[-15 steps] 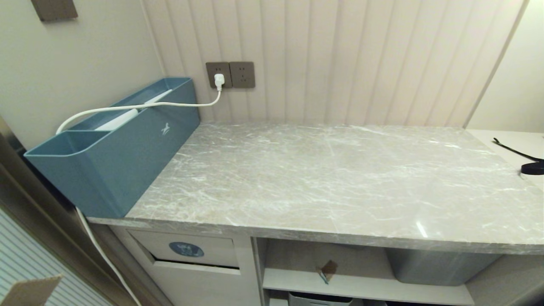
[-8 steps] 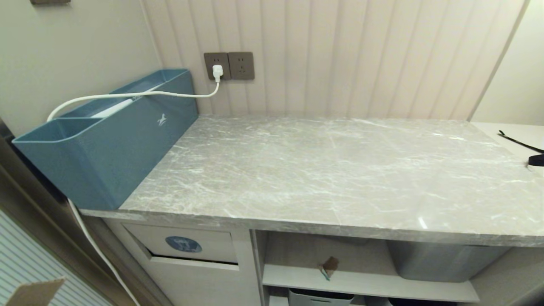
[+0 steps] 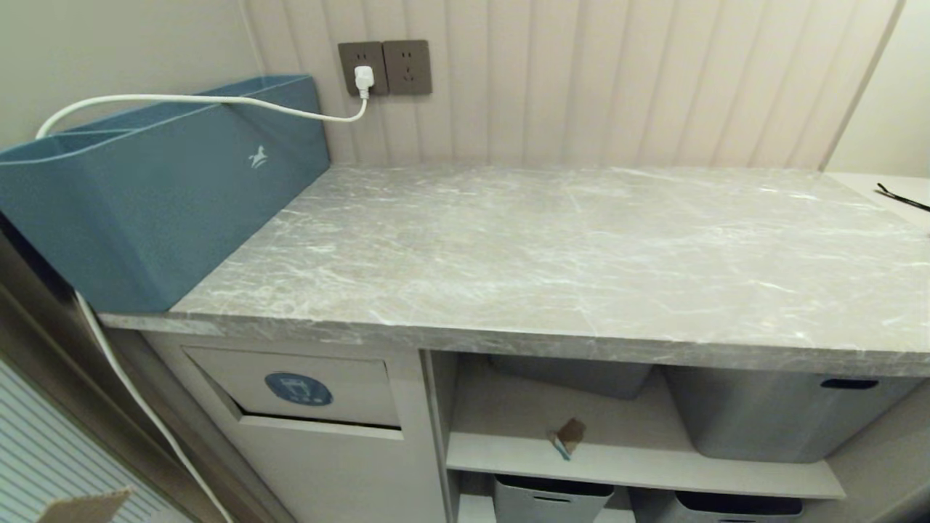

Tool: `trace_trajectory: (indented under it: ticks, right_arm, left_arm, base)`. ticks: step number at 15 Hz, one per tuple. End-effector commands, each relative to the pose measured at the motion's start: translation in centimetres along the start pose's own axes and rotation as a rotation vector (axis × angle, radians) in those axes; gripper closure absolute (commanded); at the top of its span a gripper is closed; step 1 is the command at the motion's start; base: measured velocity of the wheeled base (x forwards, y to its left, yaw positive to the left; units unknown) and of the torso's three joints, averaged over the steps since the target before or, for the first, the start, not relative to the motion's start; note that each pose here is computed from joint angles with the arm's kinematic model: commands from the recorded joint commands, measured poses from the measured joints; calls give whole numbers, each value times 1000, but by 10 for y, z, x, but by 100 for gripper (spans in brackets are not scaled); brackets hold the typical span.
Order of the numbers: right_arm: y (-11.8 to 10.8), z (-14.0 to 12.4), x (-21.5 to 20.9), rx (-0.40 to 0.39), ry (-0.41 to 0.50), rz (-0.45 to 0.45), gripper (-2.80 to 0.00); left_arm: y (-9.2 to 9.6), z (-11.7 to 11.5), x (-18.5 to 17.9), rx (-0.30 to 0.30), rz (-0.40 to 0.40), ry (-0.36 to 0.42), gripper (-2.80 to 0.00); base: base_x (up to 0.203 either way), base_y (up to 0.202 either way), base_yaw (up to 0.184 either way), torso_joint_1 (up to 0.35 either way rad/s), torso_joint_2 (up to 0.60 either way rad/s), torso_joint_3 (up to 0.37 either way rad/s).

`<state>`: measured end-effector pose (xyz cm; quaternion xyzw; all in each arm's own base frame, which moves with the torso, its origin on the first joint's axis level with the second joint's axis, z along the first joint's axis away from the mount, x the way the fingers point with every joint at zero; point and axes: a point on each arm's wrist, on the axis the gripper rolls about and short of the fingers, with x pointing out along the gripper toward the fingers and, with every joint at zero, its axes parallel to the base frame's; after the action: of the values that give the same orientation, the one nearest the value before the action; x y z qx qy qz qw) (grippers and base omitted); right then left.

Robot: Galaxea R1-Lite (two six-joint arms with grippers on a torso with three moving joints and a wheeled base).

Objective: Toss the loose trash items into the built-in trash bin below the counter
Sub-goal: Put the garbage in the trash can

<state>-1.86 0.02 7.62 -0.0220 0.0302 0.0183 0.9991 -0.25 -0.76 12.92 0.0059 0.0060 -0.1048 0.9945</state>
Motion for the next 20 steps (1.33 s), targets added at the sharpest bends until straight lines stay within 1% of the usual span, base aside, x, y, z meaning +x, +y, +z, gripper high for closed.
trace_trajectory:
  ticks: [1,4,7,10,12,15,16,17,20]
  right_arm:
    - [0,-2,-4,6,-56,-4,0]
    - [0,-2,-4,5,-57,-2,0]
    - [0,-2,-4,13,-56,-4,0]
    - [0,-2,-4,28,-56,-11,0]
    - [0,-2,-4,30,-56,-12,0]
    - [0,-2,-4,39,-56,-17,0]
    - [0,-2,-4,39,-56,-17,0]
    - [0,-2,-4,39,-56,-17,0]
    - [0,-2,-4,39,-56,-17,0]
  left_arm:
    - [0,-5,1,-4,-4,18,0]
    - [1,-7,3,7,-4,-11,0]
    - [1,-7,3,30,2,-12,0]
    - [2,-7,3,24,35,-12,0]
    - [2,-8,3,20,38,-9,0]
    - [3,-8,6,8,40,27,0]
    - [4,-5,10,-8,39,47,0]
    - [6,4,14,-39,40,51,0]
    - [13,37,32,-194,49,67,0]
  base:
    - [0,0,0,-206,494,290]
    - [0,0,0,-202,490,287]
    - [0,0,0,-185,477,285]
    - [0,0,0,-160,462,292]
    - [0,0,0,-158,450,301]
    - [0,0,0,-120,449,320]
    - [0,0,0,-67,255,184]
    - [0,0,0,-33,138,110]
    - [0,0,0,-12,50,34]
